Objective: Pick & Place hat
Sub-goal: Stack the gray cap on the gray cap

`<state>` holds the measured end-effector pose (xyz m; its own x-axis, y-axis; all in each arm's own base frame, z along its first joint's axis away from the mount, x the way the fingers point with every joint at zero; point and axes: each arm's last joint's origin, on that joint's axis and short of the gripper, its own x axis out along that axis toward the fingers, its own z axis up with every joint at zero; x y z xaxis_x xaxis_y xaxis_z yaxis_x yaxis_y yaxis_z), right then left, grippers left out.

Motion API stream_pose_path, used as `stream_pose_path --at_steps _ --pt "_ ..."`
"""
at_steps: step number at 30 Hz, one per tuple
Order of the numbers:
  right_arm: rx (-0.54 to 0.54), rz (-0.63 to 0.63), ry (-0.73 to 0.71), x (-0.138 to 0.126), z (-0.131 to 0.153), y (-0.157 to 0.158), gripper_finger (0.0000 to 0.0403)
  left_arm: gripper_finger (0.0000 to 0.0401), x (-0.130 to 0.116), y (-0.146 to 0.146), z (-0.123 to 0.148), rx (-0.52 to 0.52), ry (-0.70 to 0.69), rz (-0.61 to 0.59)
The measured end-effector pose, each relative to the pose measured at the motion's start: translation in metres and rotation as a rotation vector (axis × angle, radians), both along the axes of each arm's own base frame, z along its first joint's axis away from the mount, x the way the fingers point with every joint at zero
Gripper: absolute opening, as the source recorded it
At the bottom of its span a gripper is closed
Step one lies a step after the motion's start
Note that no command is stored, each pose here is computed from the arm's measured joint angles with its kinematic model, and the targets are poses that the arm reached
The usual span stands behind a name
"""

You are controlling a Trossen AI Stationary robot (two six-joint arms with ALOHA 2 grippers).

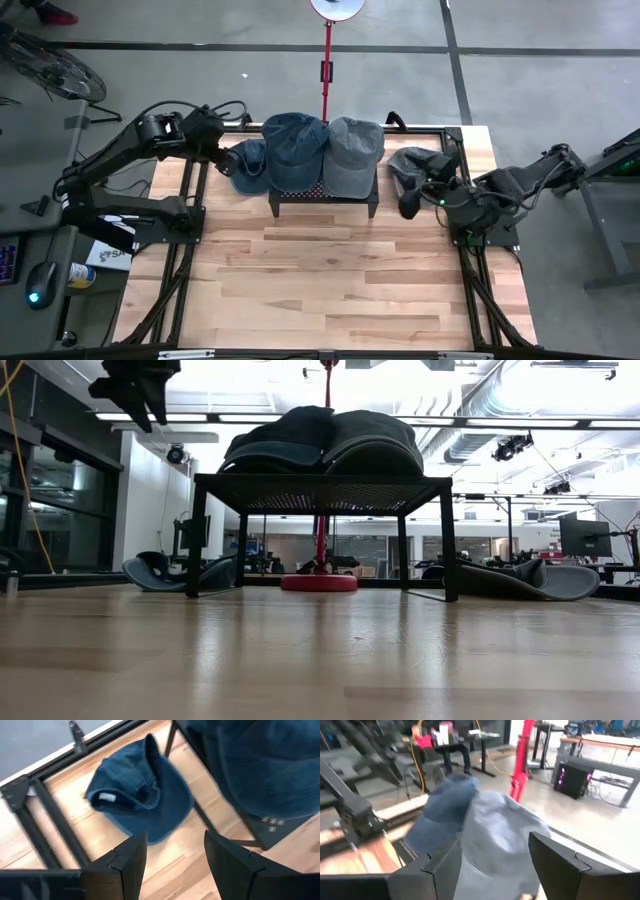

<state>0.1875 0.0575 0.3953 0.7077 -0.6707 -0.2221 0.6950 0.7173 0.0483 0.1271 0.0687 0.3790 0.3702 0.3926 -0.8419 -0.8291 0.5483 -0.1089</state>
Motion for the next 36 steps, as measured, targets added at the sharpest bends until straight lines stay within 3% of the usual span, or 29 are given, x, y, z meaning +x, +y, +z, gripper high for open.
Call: stream_pose_path --at_steps 4,8,16,25,30,36 --pt "0.04 0.019 0.108 -0.016 -0.008 -0.011 0.022 0.0195 0.002 0.0 0.002 0.005 -0.047 -0.004" --pt "0.161 0.053 0.281 -0.025 -0.021 -0.024 0.022 0.0195 0.005 0.002 0.004 0.029 -0.087 -0.011" --pt "0.358 0.075 0.502 -0.019 -0.065 -0.033 0.022 0.0195 0.008 0.004 0.006 0.052 -0.115 -0.02" --pt "0.745 -0.188 0.513 -0.026 -0.145 -0.035 0.022 0.0195 0.009 0.004 0.006 0.054 -0.111 -0.022" --pt "0.744 -0.144 0.516 -0.025 -0.184 -0.034 0.022 0.0195 0.009 0.004 0.006 0.06 -0.105 -0.033" --pt "0.619 -0.075 0.529 -0.028 -0.221 -0.037 0.022 0.0195 0.009 0.004 0.006 0.06 -0.105 -0.033"
